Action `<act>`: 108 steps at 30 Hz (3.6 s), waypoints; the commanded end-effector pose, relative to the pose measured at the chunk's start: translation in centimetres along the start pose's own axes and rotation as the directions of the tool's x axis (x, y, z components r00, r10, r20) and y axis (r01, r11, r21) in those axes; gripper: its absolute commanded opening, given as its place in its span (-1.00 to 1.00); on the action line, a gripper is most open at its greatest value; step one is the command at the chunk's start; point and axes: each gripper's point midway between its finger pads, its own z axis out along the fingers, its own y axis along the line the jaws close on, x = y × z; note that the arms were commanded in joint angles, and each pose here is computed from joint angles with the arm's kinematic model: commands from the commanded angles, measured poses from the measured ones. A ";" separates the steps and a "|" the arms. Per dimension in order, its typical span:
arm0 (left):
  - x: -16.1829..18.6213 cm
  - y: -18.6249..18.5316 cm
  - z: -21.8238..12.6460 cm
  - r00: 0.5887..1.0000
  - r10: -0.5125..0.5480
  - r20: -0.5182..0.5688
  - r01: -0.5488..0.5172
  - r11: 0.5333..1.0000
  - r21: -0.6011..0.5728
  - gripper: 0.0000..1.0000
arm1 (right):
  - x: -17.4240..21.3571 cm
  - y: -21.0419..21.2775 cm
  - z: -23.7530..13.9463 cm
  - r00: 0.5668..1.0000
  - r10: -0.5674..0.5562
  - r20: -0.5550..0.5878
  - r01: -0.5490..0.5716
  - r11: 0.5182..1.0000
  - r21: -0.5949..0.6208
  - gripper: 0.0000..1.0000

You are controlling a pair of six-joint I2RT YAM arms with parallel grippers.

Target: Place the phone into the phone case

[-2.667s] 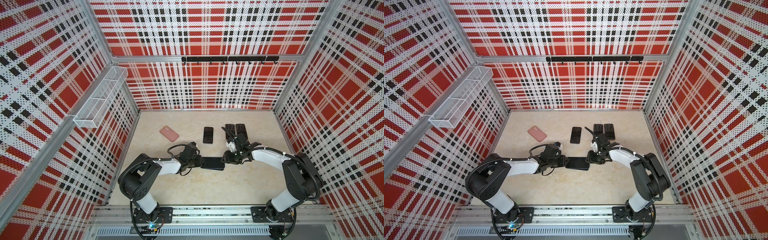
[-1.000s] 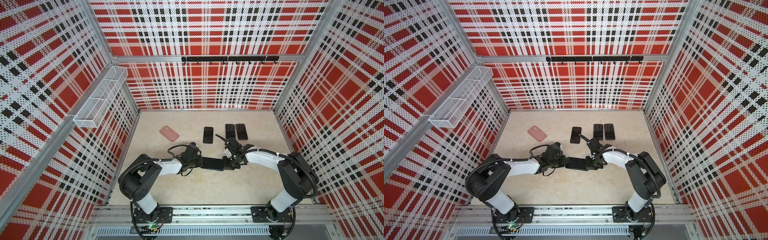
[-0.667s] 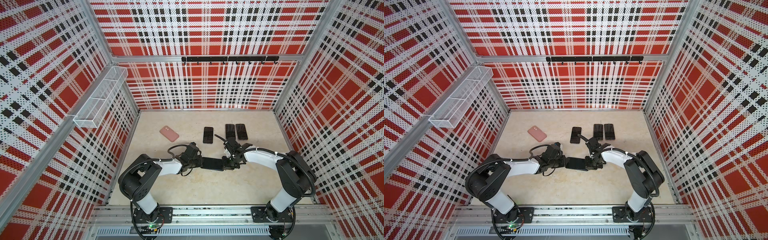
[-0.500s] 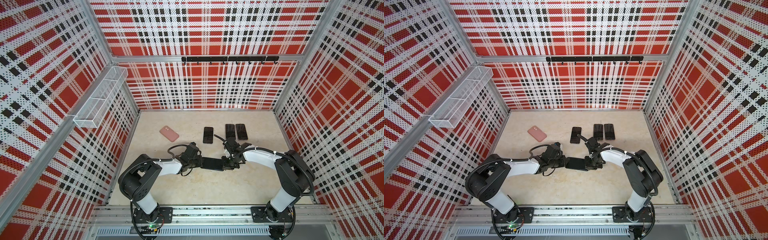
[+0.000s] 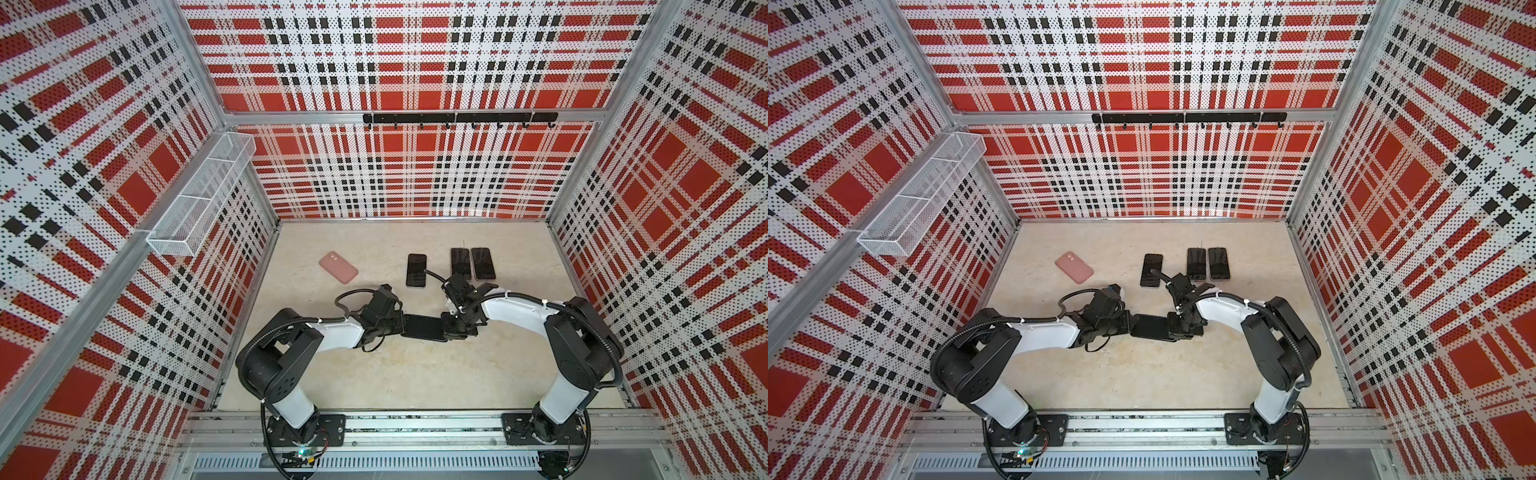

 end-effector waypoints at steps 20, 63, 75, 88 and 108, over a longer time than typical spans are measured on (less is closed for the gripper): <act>2.3 0.1 -0.4 0.991 0.047 -0.122 -0.045 0.999 0.021 -0.63 | -0.9 -0.4 -3.7 0.990 -0.008 0.140 0.014 0.999 -0.045 -0.54; 3.7 -0.4 0.6 0.986 0.055 -0.156 -0.052 0.998 0.021 -0.53 | 6.8 -4.5 6.7 0.985 -0.016 -0.173 0.044 0.986 0.160 -0.84; 3.9 -0.4 0.6 0.986 0.060 -0.157 -0.058 0.998 0.021 -0.54 | 8.1 -5.6 8.6 0.976 -0.012 -0.219 0.054 0.980 0.191 -0.86; 3.4 -0.1 0.1 0.988 0.062 -0.140 -0.062 0.998 0.008 -0.54 | -1.2 -2.5 -5.8 0.989 -0.053 0.140 0.043 0.996 0.075 -0.77; 1.6 0.4 -0.5 0.990 0.077 -0.116 -0.080 0.997 -0.019 -0.50 | -4.3 -1.0 -3.5 0.982 -0.091 0.165 0.097 0.995 -0.029 -0.63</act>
